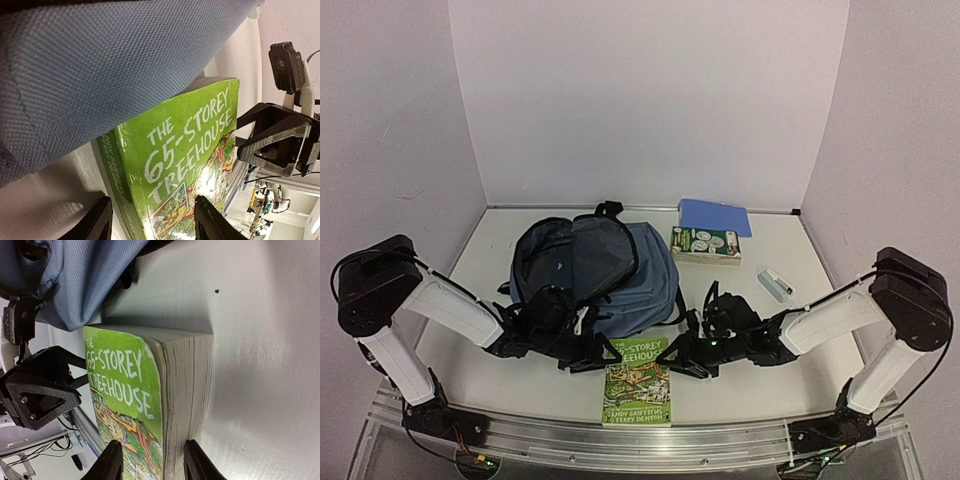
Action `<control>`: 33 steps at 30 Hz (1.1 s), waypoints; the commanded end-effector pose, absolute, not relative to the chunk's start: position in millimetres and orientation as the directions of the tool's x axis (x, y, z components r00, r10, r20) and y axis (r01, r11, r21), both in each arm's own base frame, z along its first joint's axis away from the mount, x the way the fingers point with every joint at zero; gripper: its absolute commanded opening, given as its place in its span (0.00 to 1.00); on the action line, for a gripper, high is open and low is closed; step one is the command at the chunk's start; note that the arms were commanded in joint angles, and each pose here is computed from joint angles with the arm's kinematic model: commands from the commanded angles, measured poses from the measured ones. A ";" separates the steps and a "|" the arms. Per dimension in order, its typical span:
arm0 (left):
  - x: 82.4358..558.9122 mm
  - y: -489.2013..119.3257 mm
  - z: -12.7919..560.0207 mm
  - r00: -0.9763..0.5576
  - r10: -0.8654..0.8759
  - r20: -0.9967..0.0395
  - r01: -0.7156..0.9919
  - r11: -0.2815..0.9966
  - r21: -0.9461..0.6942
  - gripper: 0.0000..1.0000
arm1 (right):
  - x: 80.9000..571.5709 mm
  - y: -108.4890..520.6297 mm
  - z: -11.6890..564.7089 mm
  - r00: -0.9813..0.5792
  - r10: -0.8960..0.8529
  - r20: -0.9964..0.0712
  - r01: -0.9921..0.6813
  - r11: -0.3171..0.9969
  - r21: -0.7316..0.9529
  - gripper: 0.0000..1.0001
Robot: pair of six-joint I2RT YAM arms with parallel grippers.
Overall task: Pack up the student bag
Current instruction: Pick up the book from the center of the board.
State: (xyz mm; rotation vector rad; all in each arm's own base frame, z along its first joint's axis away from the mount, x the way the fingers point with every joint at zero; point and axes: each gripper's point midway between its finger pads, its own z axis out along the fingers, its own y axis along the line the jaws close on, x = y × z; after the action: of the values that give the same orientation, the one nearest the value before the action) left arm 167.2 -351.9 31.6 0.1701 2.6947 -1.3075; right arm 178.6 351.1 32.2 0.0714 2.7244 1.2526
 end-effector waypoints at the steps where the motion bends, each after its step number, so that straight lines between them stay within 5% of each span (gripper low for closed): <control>1: 164.9 -369.5 35.9 -0.986 0.063 -0.156 0.164 0.570 -0.805 0.49 | 172.8 370.0 45.1 -0.992 0.066 -0.104 -0.045 0.589 0.807 0.39; 15: 160.9 -374.8 31.2 -0.988 0.062 -0.139 0.150 0.575 -0.805 0.40 | 169.1 391.1 91.4 -0.985 0.099 -0.142 -0.080 0.469 0.880 0.35; 25: 162.1 -373.2 37.4 -0.987 0.051 -0.151 0.153 0.572 -0.806 0.39 | 164.4 400.7 65.7 -0.989 0.084 -0.125 -0.067 0.495 0.866 0.30; 27: 162.9 -371.9 40.6 -0.986 0.042 -0.158 0.154 0.570 -0.807 0.39 | 164.1 401.9 62.3 -0.989 0.081 -0.124 -0.067 0.501 0.863 0.23; 33: 167.5 -356.1 57.7 -0.974 -0.001 -0.229 0.184 0.590 -0.786 0.63 | 169.0 401.2 90.7 -0.976 0.092 -0.198 -0.133 0.470 0.872 0.00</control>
State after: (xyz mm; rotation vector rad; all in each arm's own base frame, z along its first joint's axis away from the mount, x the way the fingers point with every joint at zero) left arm 171.7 -355.8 32.6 0.1103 2.6846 -1.3115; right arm 172.6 377.7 44.3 0.0879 2.6352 1.3715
